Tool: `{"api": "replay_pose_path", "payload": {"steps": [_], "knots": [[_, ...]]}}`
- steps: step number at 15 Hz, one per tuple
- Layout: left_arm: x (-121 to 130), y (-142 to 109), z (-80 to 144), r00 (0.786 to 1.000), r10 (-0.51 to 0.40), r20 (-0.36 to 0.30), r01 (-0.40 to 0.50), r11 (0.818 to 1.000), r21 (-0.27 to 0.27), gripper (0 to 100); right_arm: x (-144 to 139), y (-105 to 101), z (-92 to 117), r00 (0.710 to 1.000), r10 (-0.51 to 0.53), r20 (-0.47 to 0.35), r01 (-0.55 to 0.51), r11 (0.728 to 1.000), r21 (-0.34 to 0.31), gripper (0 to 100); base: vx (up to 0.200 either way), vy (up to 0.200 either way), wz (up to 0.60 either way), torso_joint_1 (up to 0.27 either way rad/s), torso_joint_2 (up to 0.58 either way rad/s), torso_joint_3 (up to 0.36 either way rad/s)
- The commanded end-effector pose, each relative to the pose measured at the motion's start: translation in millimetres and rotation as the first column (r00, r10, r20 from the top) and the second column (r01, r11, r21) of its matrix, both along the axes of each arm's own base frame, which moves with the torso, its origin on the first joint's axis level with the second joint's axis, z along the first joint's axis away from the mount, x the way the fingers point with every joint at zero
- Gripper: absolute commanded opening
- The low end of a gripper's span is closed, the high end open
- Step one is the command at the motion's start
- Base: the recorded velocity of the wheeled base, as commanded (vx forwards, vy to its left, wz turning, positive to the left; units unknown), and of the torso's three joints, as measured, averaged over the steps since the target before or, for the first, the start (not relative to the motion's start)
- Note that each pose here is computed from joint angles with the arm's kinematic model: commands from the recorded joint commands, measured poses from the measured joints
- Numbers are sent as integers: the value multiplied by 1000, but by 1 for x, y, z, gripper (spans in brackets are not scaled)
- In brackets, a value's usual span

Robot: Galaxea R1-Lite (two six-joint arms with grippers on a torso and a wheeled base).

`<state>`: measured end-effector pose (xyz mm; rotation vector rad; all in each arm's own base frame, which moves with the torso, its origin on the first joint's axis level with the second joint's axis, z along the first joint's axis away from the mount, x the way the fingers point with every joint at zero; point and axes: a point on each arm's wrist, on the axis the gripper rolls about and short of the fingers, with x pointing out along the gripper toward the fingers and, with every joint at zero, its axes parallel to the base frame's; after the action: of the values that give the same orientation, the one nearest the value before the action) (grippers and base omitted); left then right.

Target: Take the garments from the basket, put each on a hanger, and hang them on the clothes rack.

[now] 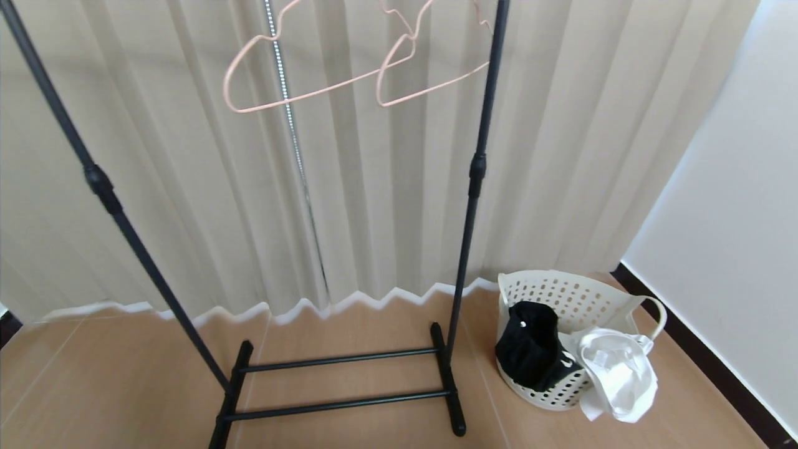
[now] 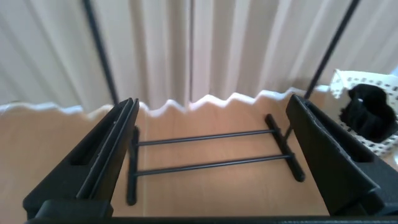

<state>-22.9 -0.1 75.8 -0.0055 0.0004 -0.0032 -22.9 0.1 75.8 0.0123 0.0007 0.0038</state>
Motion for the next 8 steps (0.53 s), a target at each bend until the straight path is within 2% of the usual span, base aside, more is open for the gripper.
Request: {"api": "replay_pose_path", "payload": {"steps": [1,2,7,8], "knots": [[0,0,0,1000,0,-1,0,1000,-1,100,0,0,0,1000,1,-1,-1,1000,0,100,0,0,-600,2,7,2],[0,0,0,1000,0,-1,0,1000,-1,100,0,0,0,1000,1,-1,-1,1000,0,100,0,0,-600,-2,2,2],[0,0,0,1000,0,-1,0,1000,-1,100,0,0,0,1000,1,-1,-1,1000,0,100,0,0,0,0,0,0],[0,0,0,1000,0,-1,0,1000,1,100,0,0,0,1000,1,-1,-1,1000,0,100,0,-200,0,2,7,12]]}}
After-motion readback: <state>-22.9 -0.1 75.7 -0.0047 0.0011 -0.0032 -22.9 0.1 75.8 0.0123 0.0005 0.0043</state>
